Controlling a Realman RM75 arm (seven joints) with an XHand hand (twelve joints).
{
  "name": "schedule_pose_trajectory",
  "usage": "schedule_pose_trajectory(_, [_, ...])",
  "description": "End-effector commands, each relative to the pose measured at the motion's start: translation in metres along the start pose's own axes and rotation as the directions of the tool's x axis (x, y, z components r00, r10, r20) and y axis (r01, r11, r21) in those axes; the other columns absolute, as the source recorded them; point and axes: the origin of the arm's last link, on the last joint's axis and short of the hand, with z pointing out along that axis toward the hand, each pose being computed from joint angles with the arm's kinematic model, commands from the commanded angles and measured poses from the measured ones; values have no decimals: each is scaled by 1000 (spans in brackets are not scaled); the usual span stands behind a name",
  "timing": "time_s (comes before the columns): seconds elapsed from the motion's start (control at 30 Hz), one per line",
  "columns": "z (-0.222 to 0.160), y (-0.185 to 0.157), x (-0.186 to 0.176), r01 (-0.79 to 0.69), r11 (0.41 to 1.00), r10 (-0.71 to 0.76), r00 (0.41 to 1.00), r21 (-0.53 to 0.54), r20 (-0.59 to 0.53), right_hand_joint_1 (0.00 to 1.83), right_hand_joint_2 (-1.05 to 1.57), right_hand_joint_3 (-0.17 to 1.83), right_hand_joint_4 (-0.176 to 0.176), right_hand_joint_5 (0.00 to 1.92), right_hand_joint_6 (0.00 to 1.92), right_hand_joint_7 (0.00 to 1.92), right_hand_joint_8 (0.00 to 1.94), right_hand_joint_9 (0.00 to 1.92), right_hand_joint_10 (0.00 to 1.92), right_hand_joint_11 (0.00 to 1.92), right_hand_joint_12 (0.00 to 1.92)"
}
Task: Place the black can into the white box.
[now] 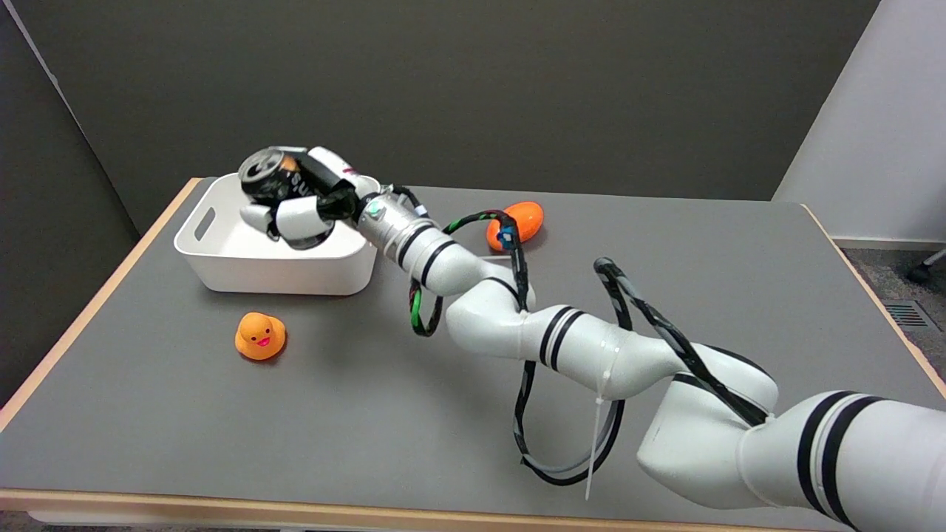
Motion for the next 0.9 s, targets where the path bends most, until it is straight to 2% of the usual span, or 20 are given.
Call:
schedule_pose_trajectory(0.03, [2,24,-24,31,994,-26,998,-105,54,1462,1020,672,-93,478,1669,470,1818,624,1921,-1,1921])
schedule_pose_trajectory(0.3, [10,19,-1,9,995,-10,1000,-97,-13,1459,1036,647,-93,473,1669,459,1818,616,1921,-1,1921])
schedule_pose_trajectory(0.5, [26,-10,15,23,999,-24,999,-35,-44,1458,1045,632,-95,466,1666,449,1819,614,1921,-1,1921])
schedule_pose_trajectory(0.67, [35,-29,17,37,999,-38,998,-8,-41,1453,1069,592,-94,464,1663,435,1817,603,1921,-1,1921])
schedule_pose_trajectory(0.9, [41,-33,16,77,997,-78,996,-17,-34,1450,1085,565,-96,458,1652,430,1812,598,1921,-1,1921])
